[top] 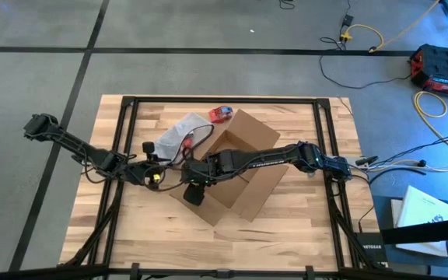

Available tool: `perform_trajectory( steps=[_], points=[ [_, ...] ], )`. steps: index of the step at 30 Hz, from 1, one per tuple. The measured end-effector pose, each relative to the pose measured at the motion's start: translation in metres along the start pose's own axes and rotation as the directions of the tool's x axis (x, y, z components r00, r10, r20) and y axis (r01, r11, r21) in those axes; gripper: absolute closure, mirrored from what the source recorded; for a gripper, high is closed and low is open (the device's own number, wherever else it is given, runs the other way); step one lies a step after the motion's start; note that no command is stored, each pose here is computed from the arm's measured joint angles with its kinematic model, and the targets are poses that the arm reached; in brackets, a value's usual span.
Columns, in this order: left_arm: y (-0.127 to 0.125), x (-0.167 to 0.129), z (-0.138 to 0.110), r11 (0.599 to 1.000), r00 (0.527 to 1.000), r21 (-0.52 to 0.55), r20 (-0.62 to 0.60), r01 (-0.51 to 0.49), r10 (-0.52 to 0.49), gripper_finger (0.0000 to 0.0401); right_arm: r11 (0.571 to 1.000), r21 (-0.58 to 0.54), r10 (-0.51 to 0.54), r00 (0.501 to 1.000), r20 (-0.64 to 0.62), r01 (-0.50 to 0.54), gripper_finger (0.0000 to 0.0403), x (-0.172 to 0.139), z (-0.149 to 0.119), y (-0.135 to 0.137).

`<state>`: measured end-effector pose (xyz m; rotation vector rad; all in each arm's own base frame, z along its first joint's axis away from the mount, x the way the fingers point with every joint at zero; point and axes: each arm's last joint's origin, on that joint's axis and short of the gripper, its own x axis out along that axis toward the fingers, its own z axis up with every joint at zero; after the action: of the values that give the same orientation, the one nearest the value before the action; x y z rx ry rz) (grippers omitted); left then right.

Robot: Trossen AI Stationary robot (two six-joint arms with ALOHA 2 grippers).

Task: Unpack boxes
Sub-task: Close the transparent zip bag

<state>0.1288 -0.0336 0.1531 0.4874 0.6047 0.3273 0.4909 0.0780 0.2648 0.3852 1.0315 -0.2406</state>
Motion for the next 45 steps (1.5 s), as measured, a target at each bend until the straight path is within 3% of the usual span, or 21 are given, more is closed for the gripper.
perform_trajectory(
  steps=[3, 6, 15, 19, 23, 26, 29, 33, 42, 45],
  points=[
    [0.0, 0.0, 0.0, 1.0, 1.0, -0.003, 0.001, 0.0, 0.0, 0.0348, 0.999, 0.027, 0.034, 0.998, 0.052, -0.036, 0.0146, 0.0, 0.005, 0.003],
    [0.0, 0.0, 0.0, 1.0, 1.0, -0.002, 0.003, 0.0, 0.0, 0.0372, 0.991, 0.01, 0.133, 0.982, 0.132, -0.135, 0.0146, -0.001, 0.014, 0.01],
    [0.0, 0.0, 0.002, 1.0, 1.0, -0.007, 0.015, -0.001, 0.001, 0.0398, 0.983, 0.038, 0.155, 0.926, 0.344, -0.179, 0.0148, 0.0, 0.034, 0.015],
    [0.0, 0.0, 0.003, 1.0, 1.0, -0.017, 0.023, -0.001, 0.002, 0.0399, 0.992, -0.006, 0.117, 0.928, 0.353, -0.123, 0.0169, 0.019, 0.031, 0.015],
    [0.0, 0.0, 0.002, 0.999, 1.0, -0.037, 0.02, 0.001, 0.0, 0.04, 0.987, 0.07, 0.111, 0.931, 0.348, -0.143, 0.0204, 0.03, 0.029, 0.016],
    [0.0, 0.0, 0.002, 0.999, 1.0, -0.033, 0.021, 0.0, 0.0, 0.04, 0.979, 0.135, 0.086, 0.904, 0.419, -0.156, 0.0227, 0.047, 0.028, 0.015],
    [0.0, 0.0, 0.002, 1.0, 1.0, -0.028, 0.018, 0.001, 0.0, 0.04, 0.963, 0.152, 0.132, 0.879, 0.458, -0.224, 0.0242, 0.064, 0.03, 0.011],
    [0.001, 0.0, 0.002, 0.999, 1.0, -0.039, 0.02, 0.001, 0.0, 0.0401, 0.941, 0.263, 0.076, 0.892, 0.445, -0.211, 0.0246, 0.077, 0.025, 0.002],
    [0.001, -0.001, 0.003, 0.999, 1.0, -0.048, 0.027, 0.001, 0.0, 0.0401, 0.926, 0.346, -0.016, 0.901, 0.434, -0.151, 0.0246, 0.105, 0.016, -0.004],
    [0.001, -0.001, 0.003, 0.998, 1.0, -0.063, 0.032, 0.001, 0.001, 0.0401, 0.918, 0.373, -0.073, 0.87, 0.488, -0.132, 0.0246, 0.107, 0.02, -0.008]
  ],
)
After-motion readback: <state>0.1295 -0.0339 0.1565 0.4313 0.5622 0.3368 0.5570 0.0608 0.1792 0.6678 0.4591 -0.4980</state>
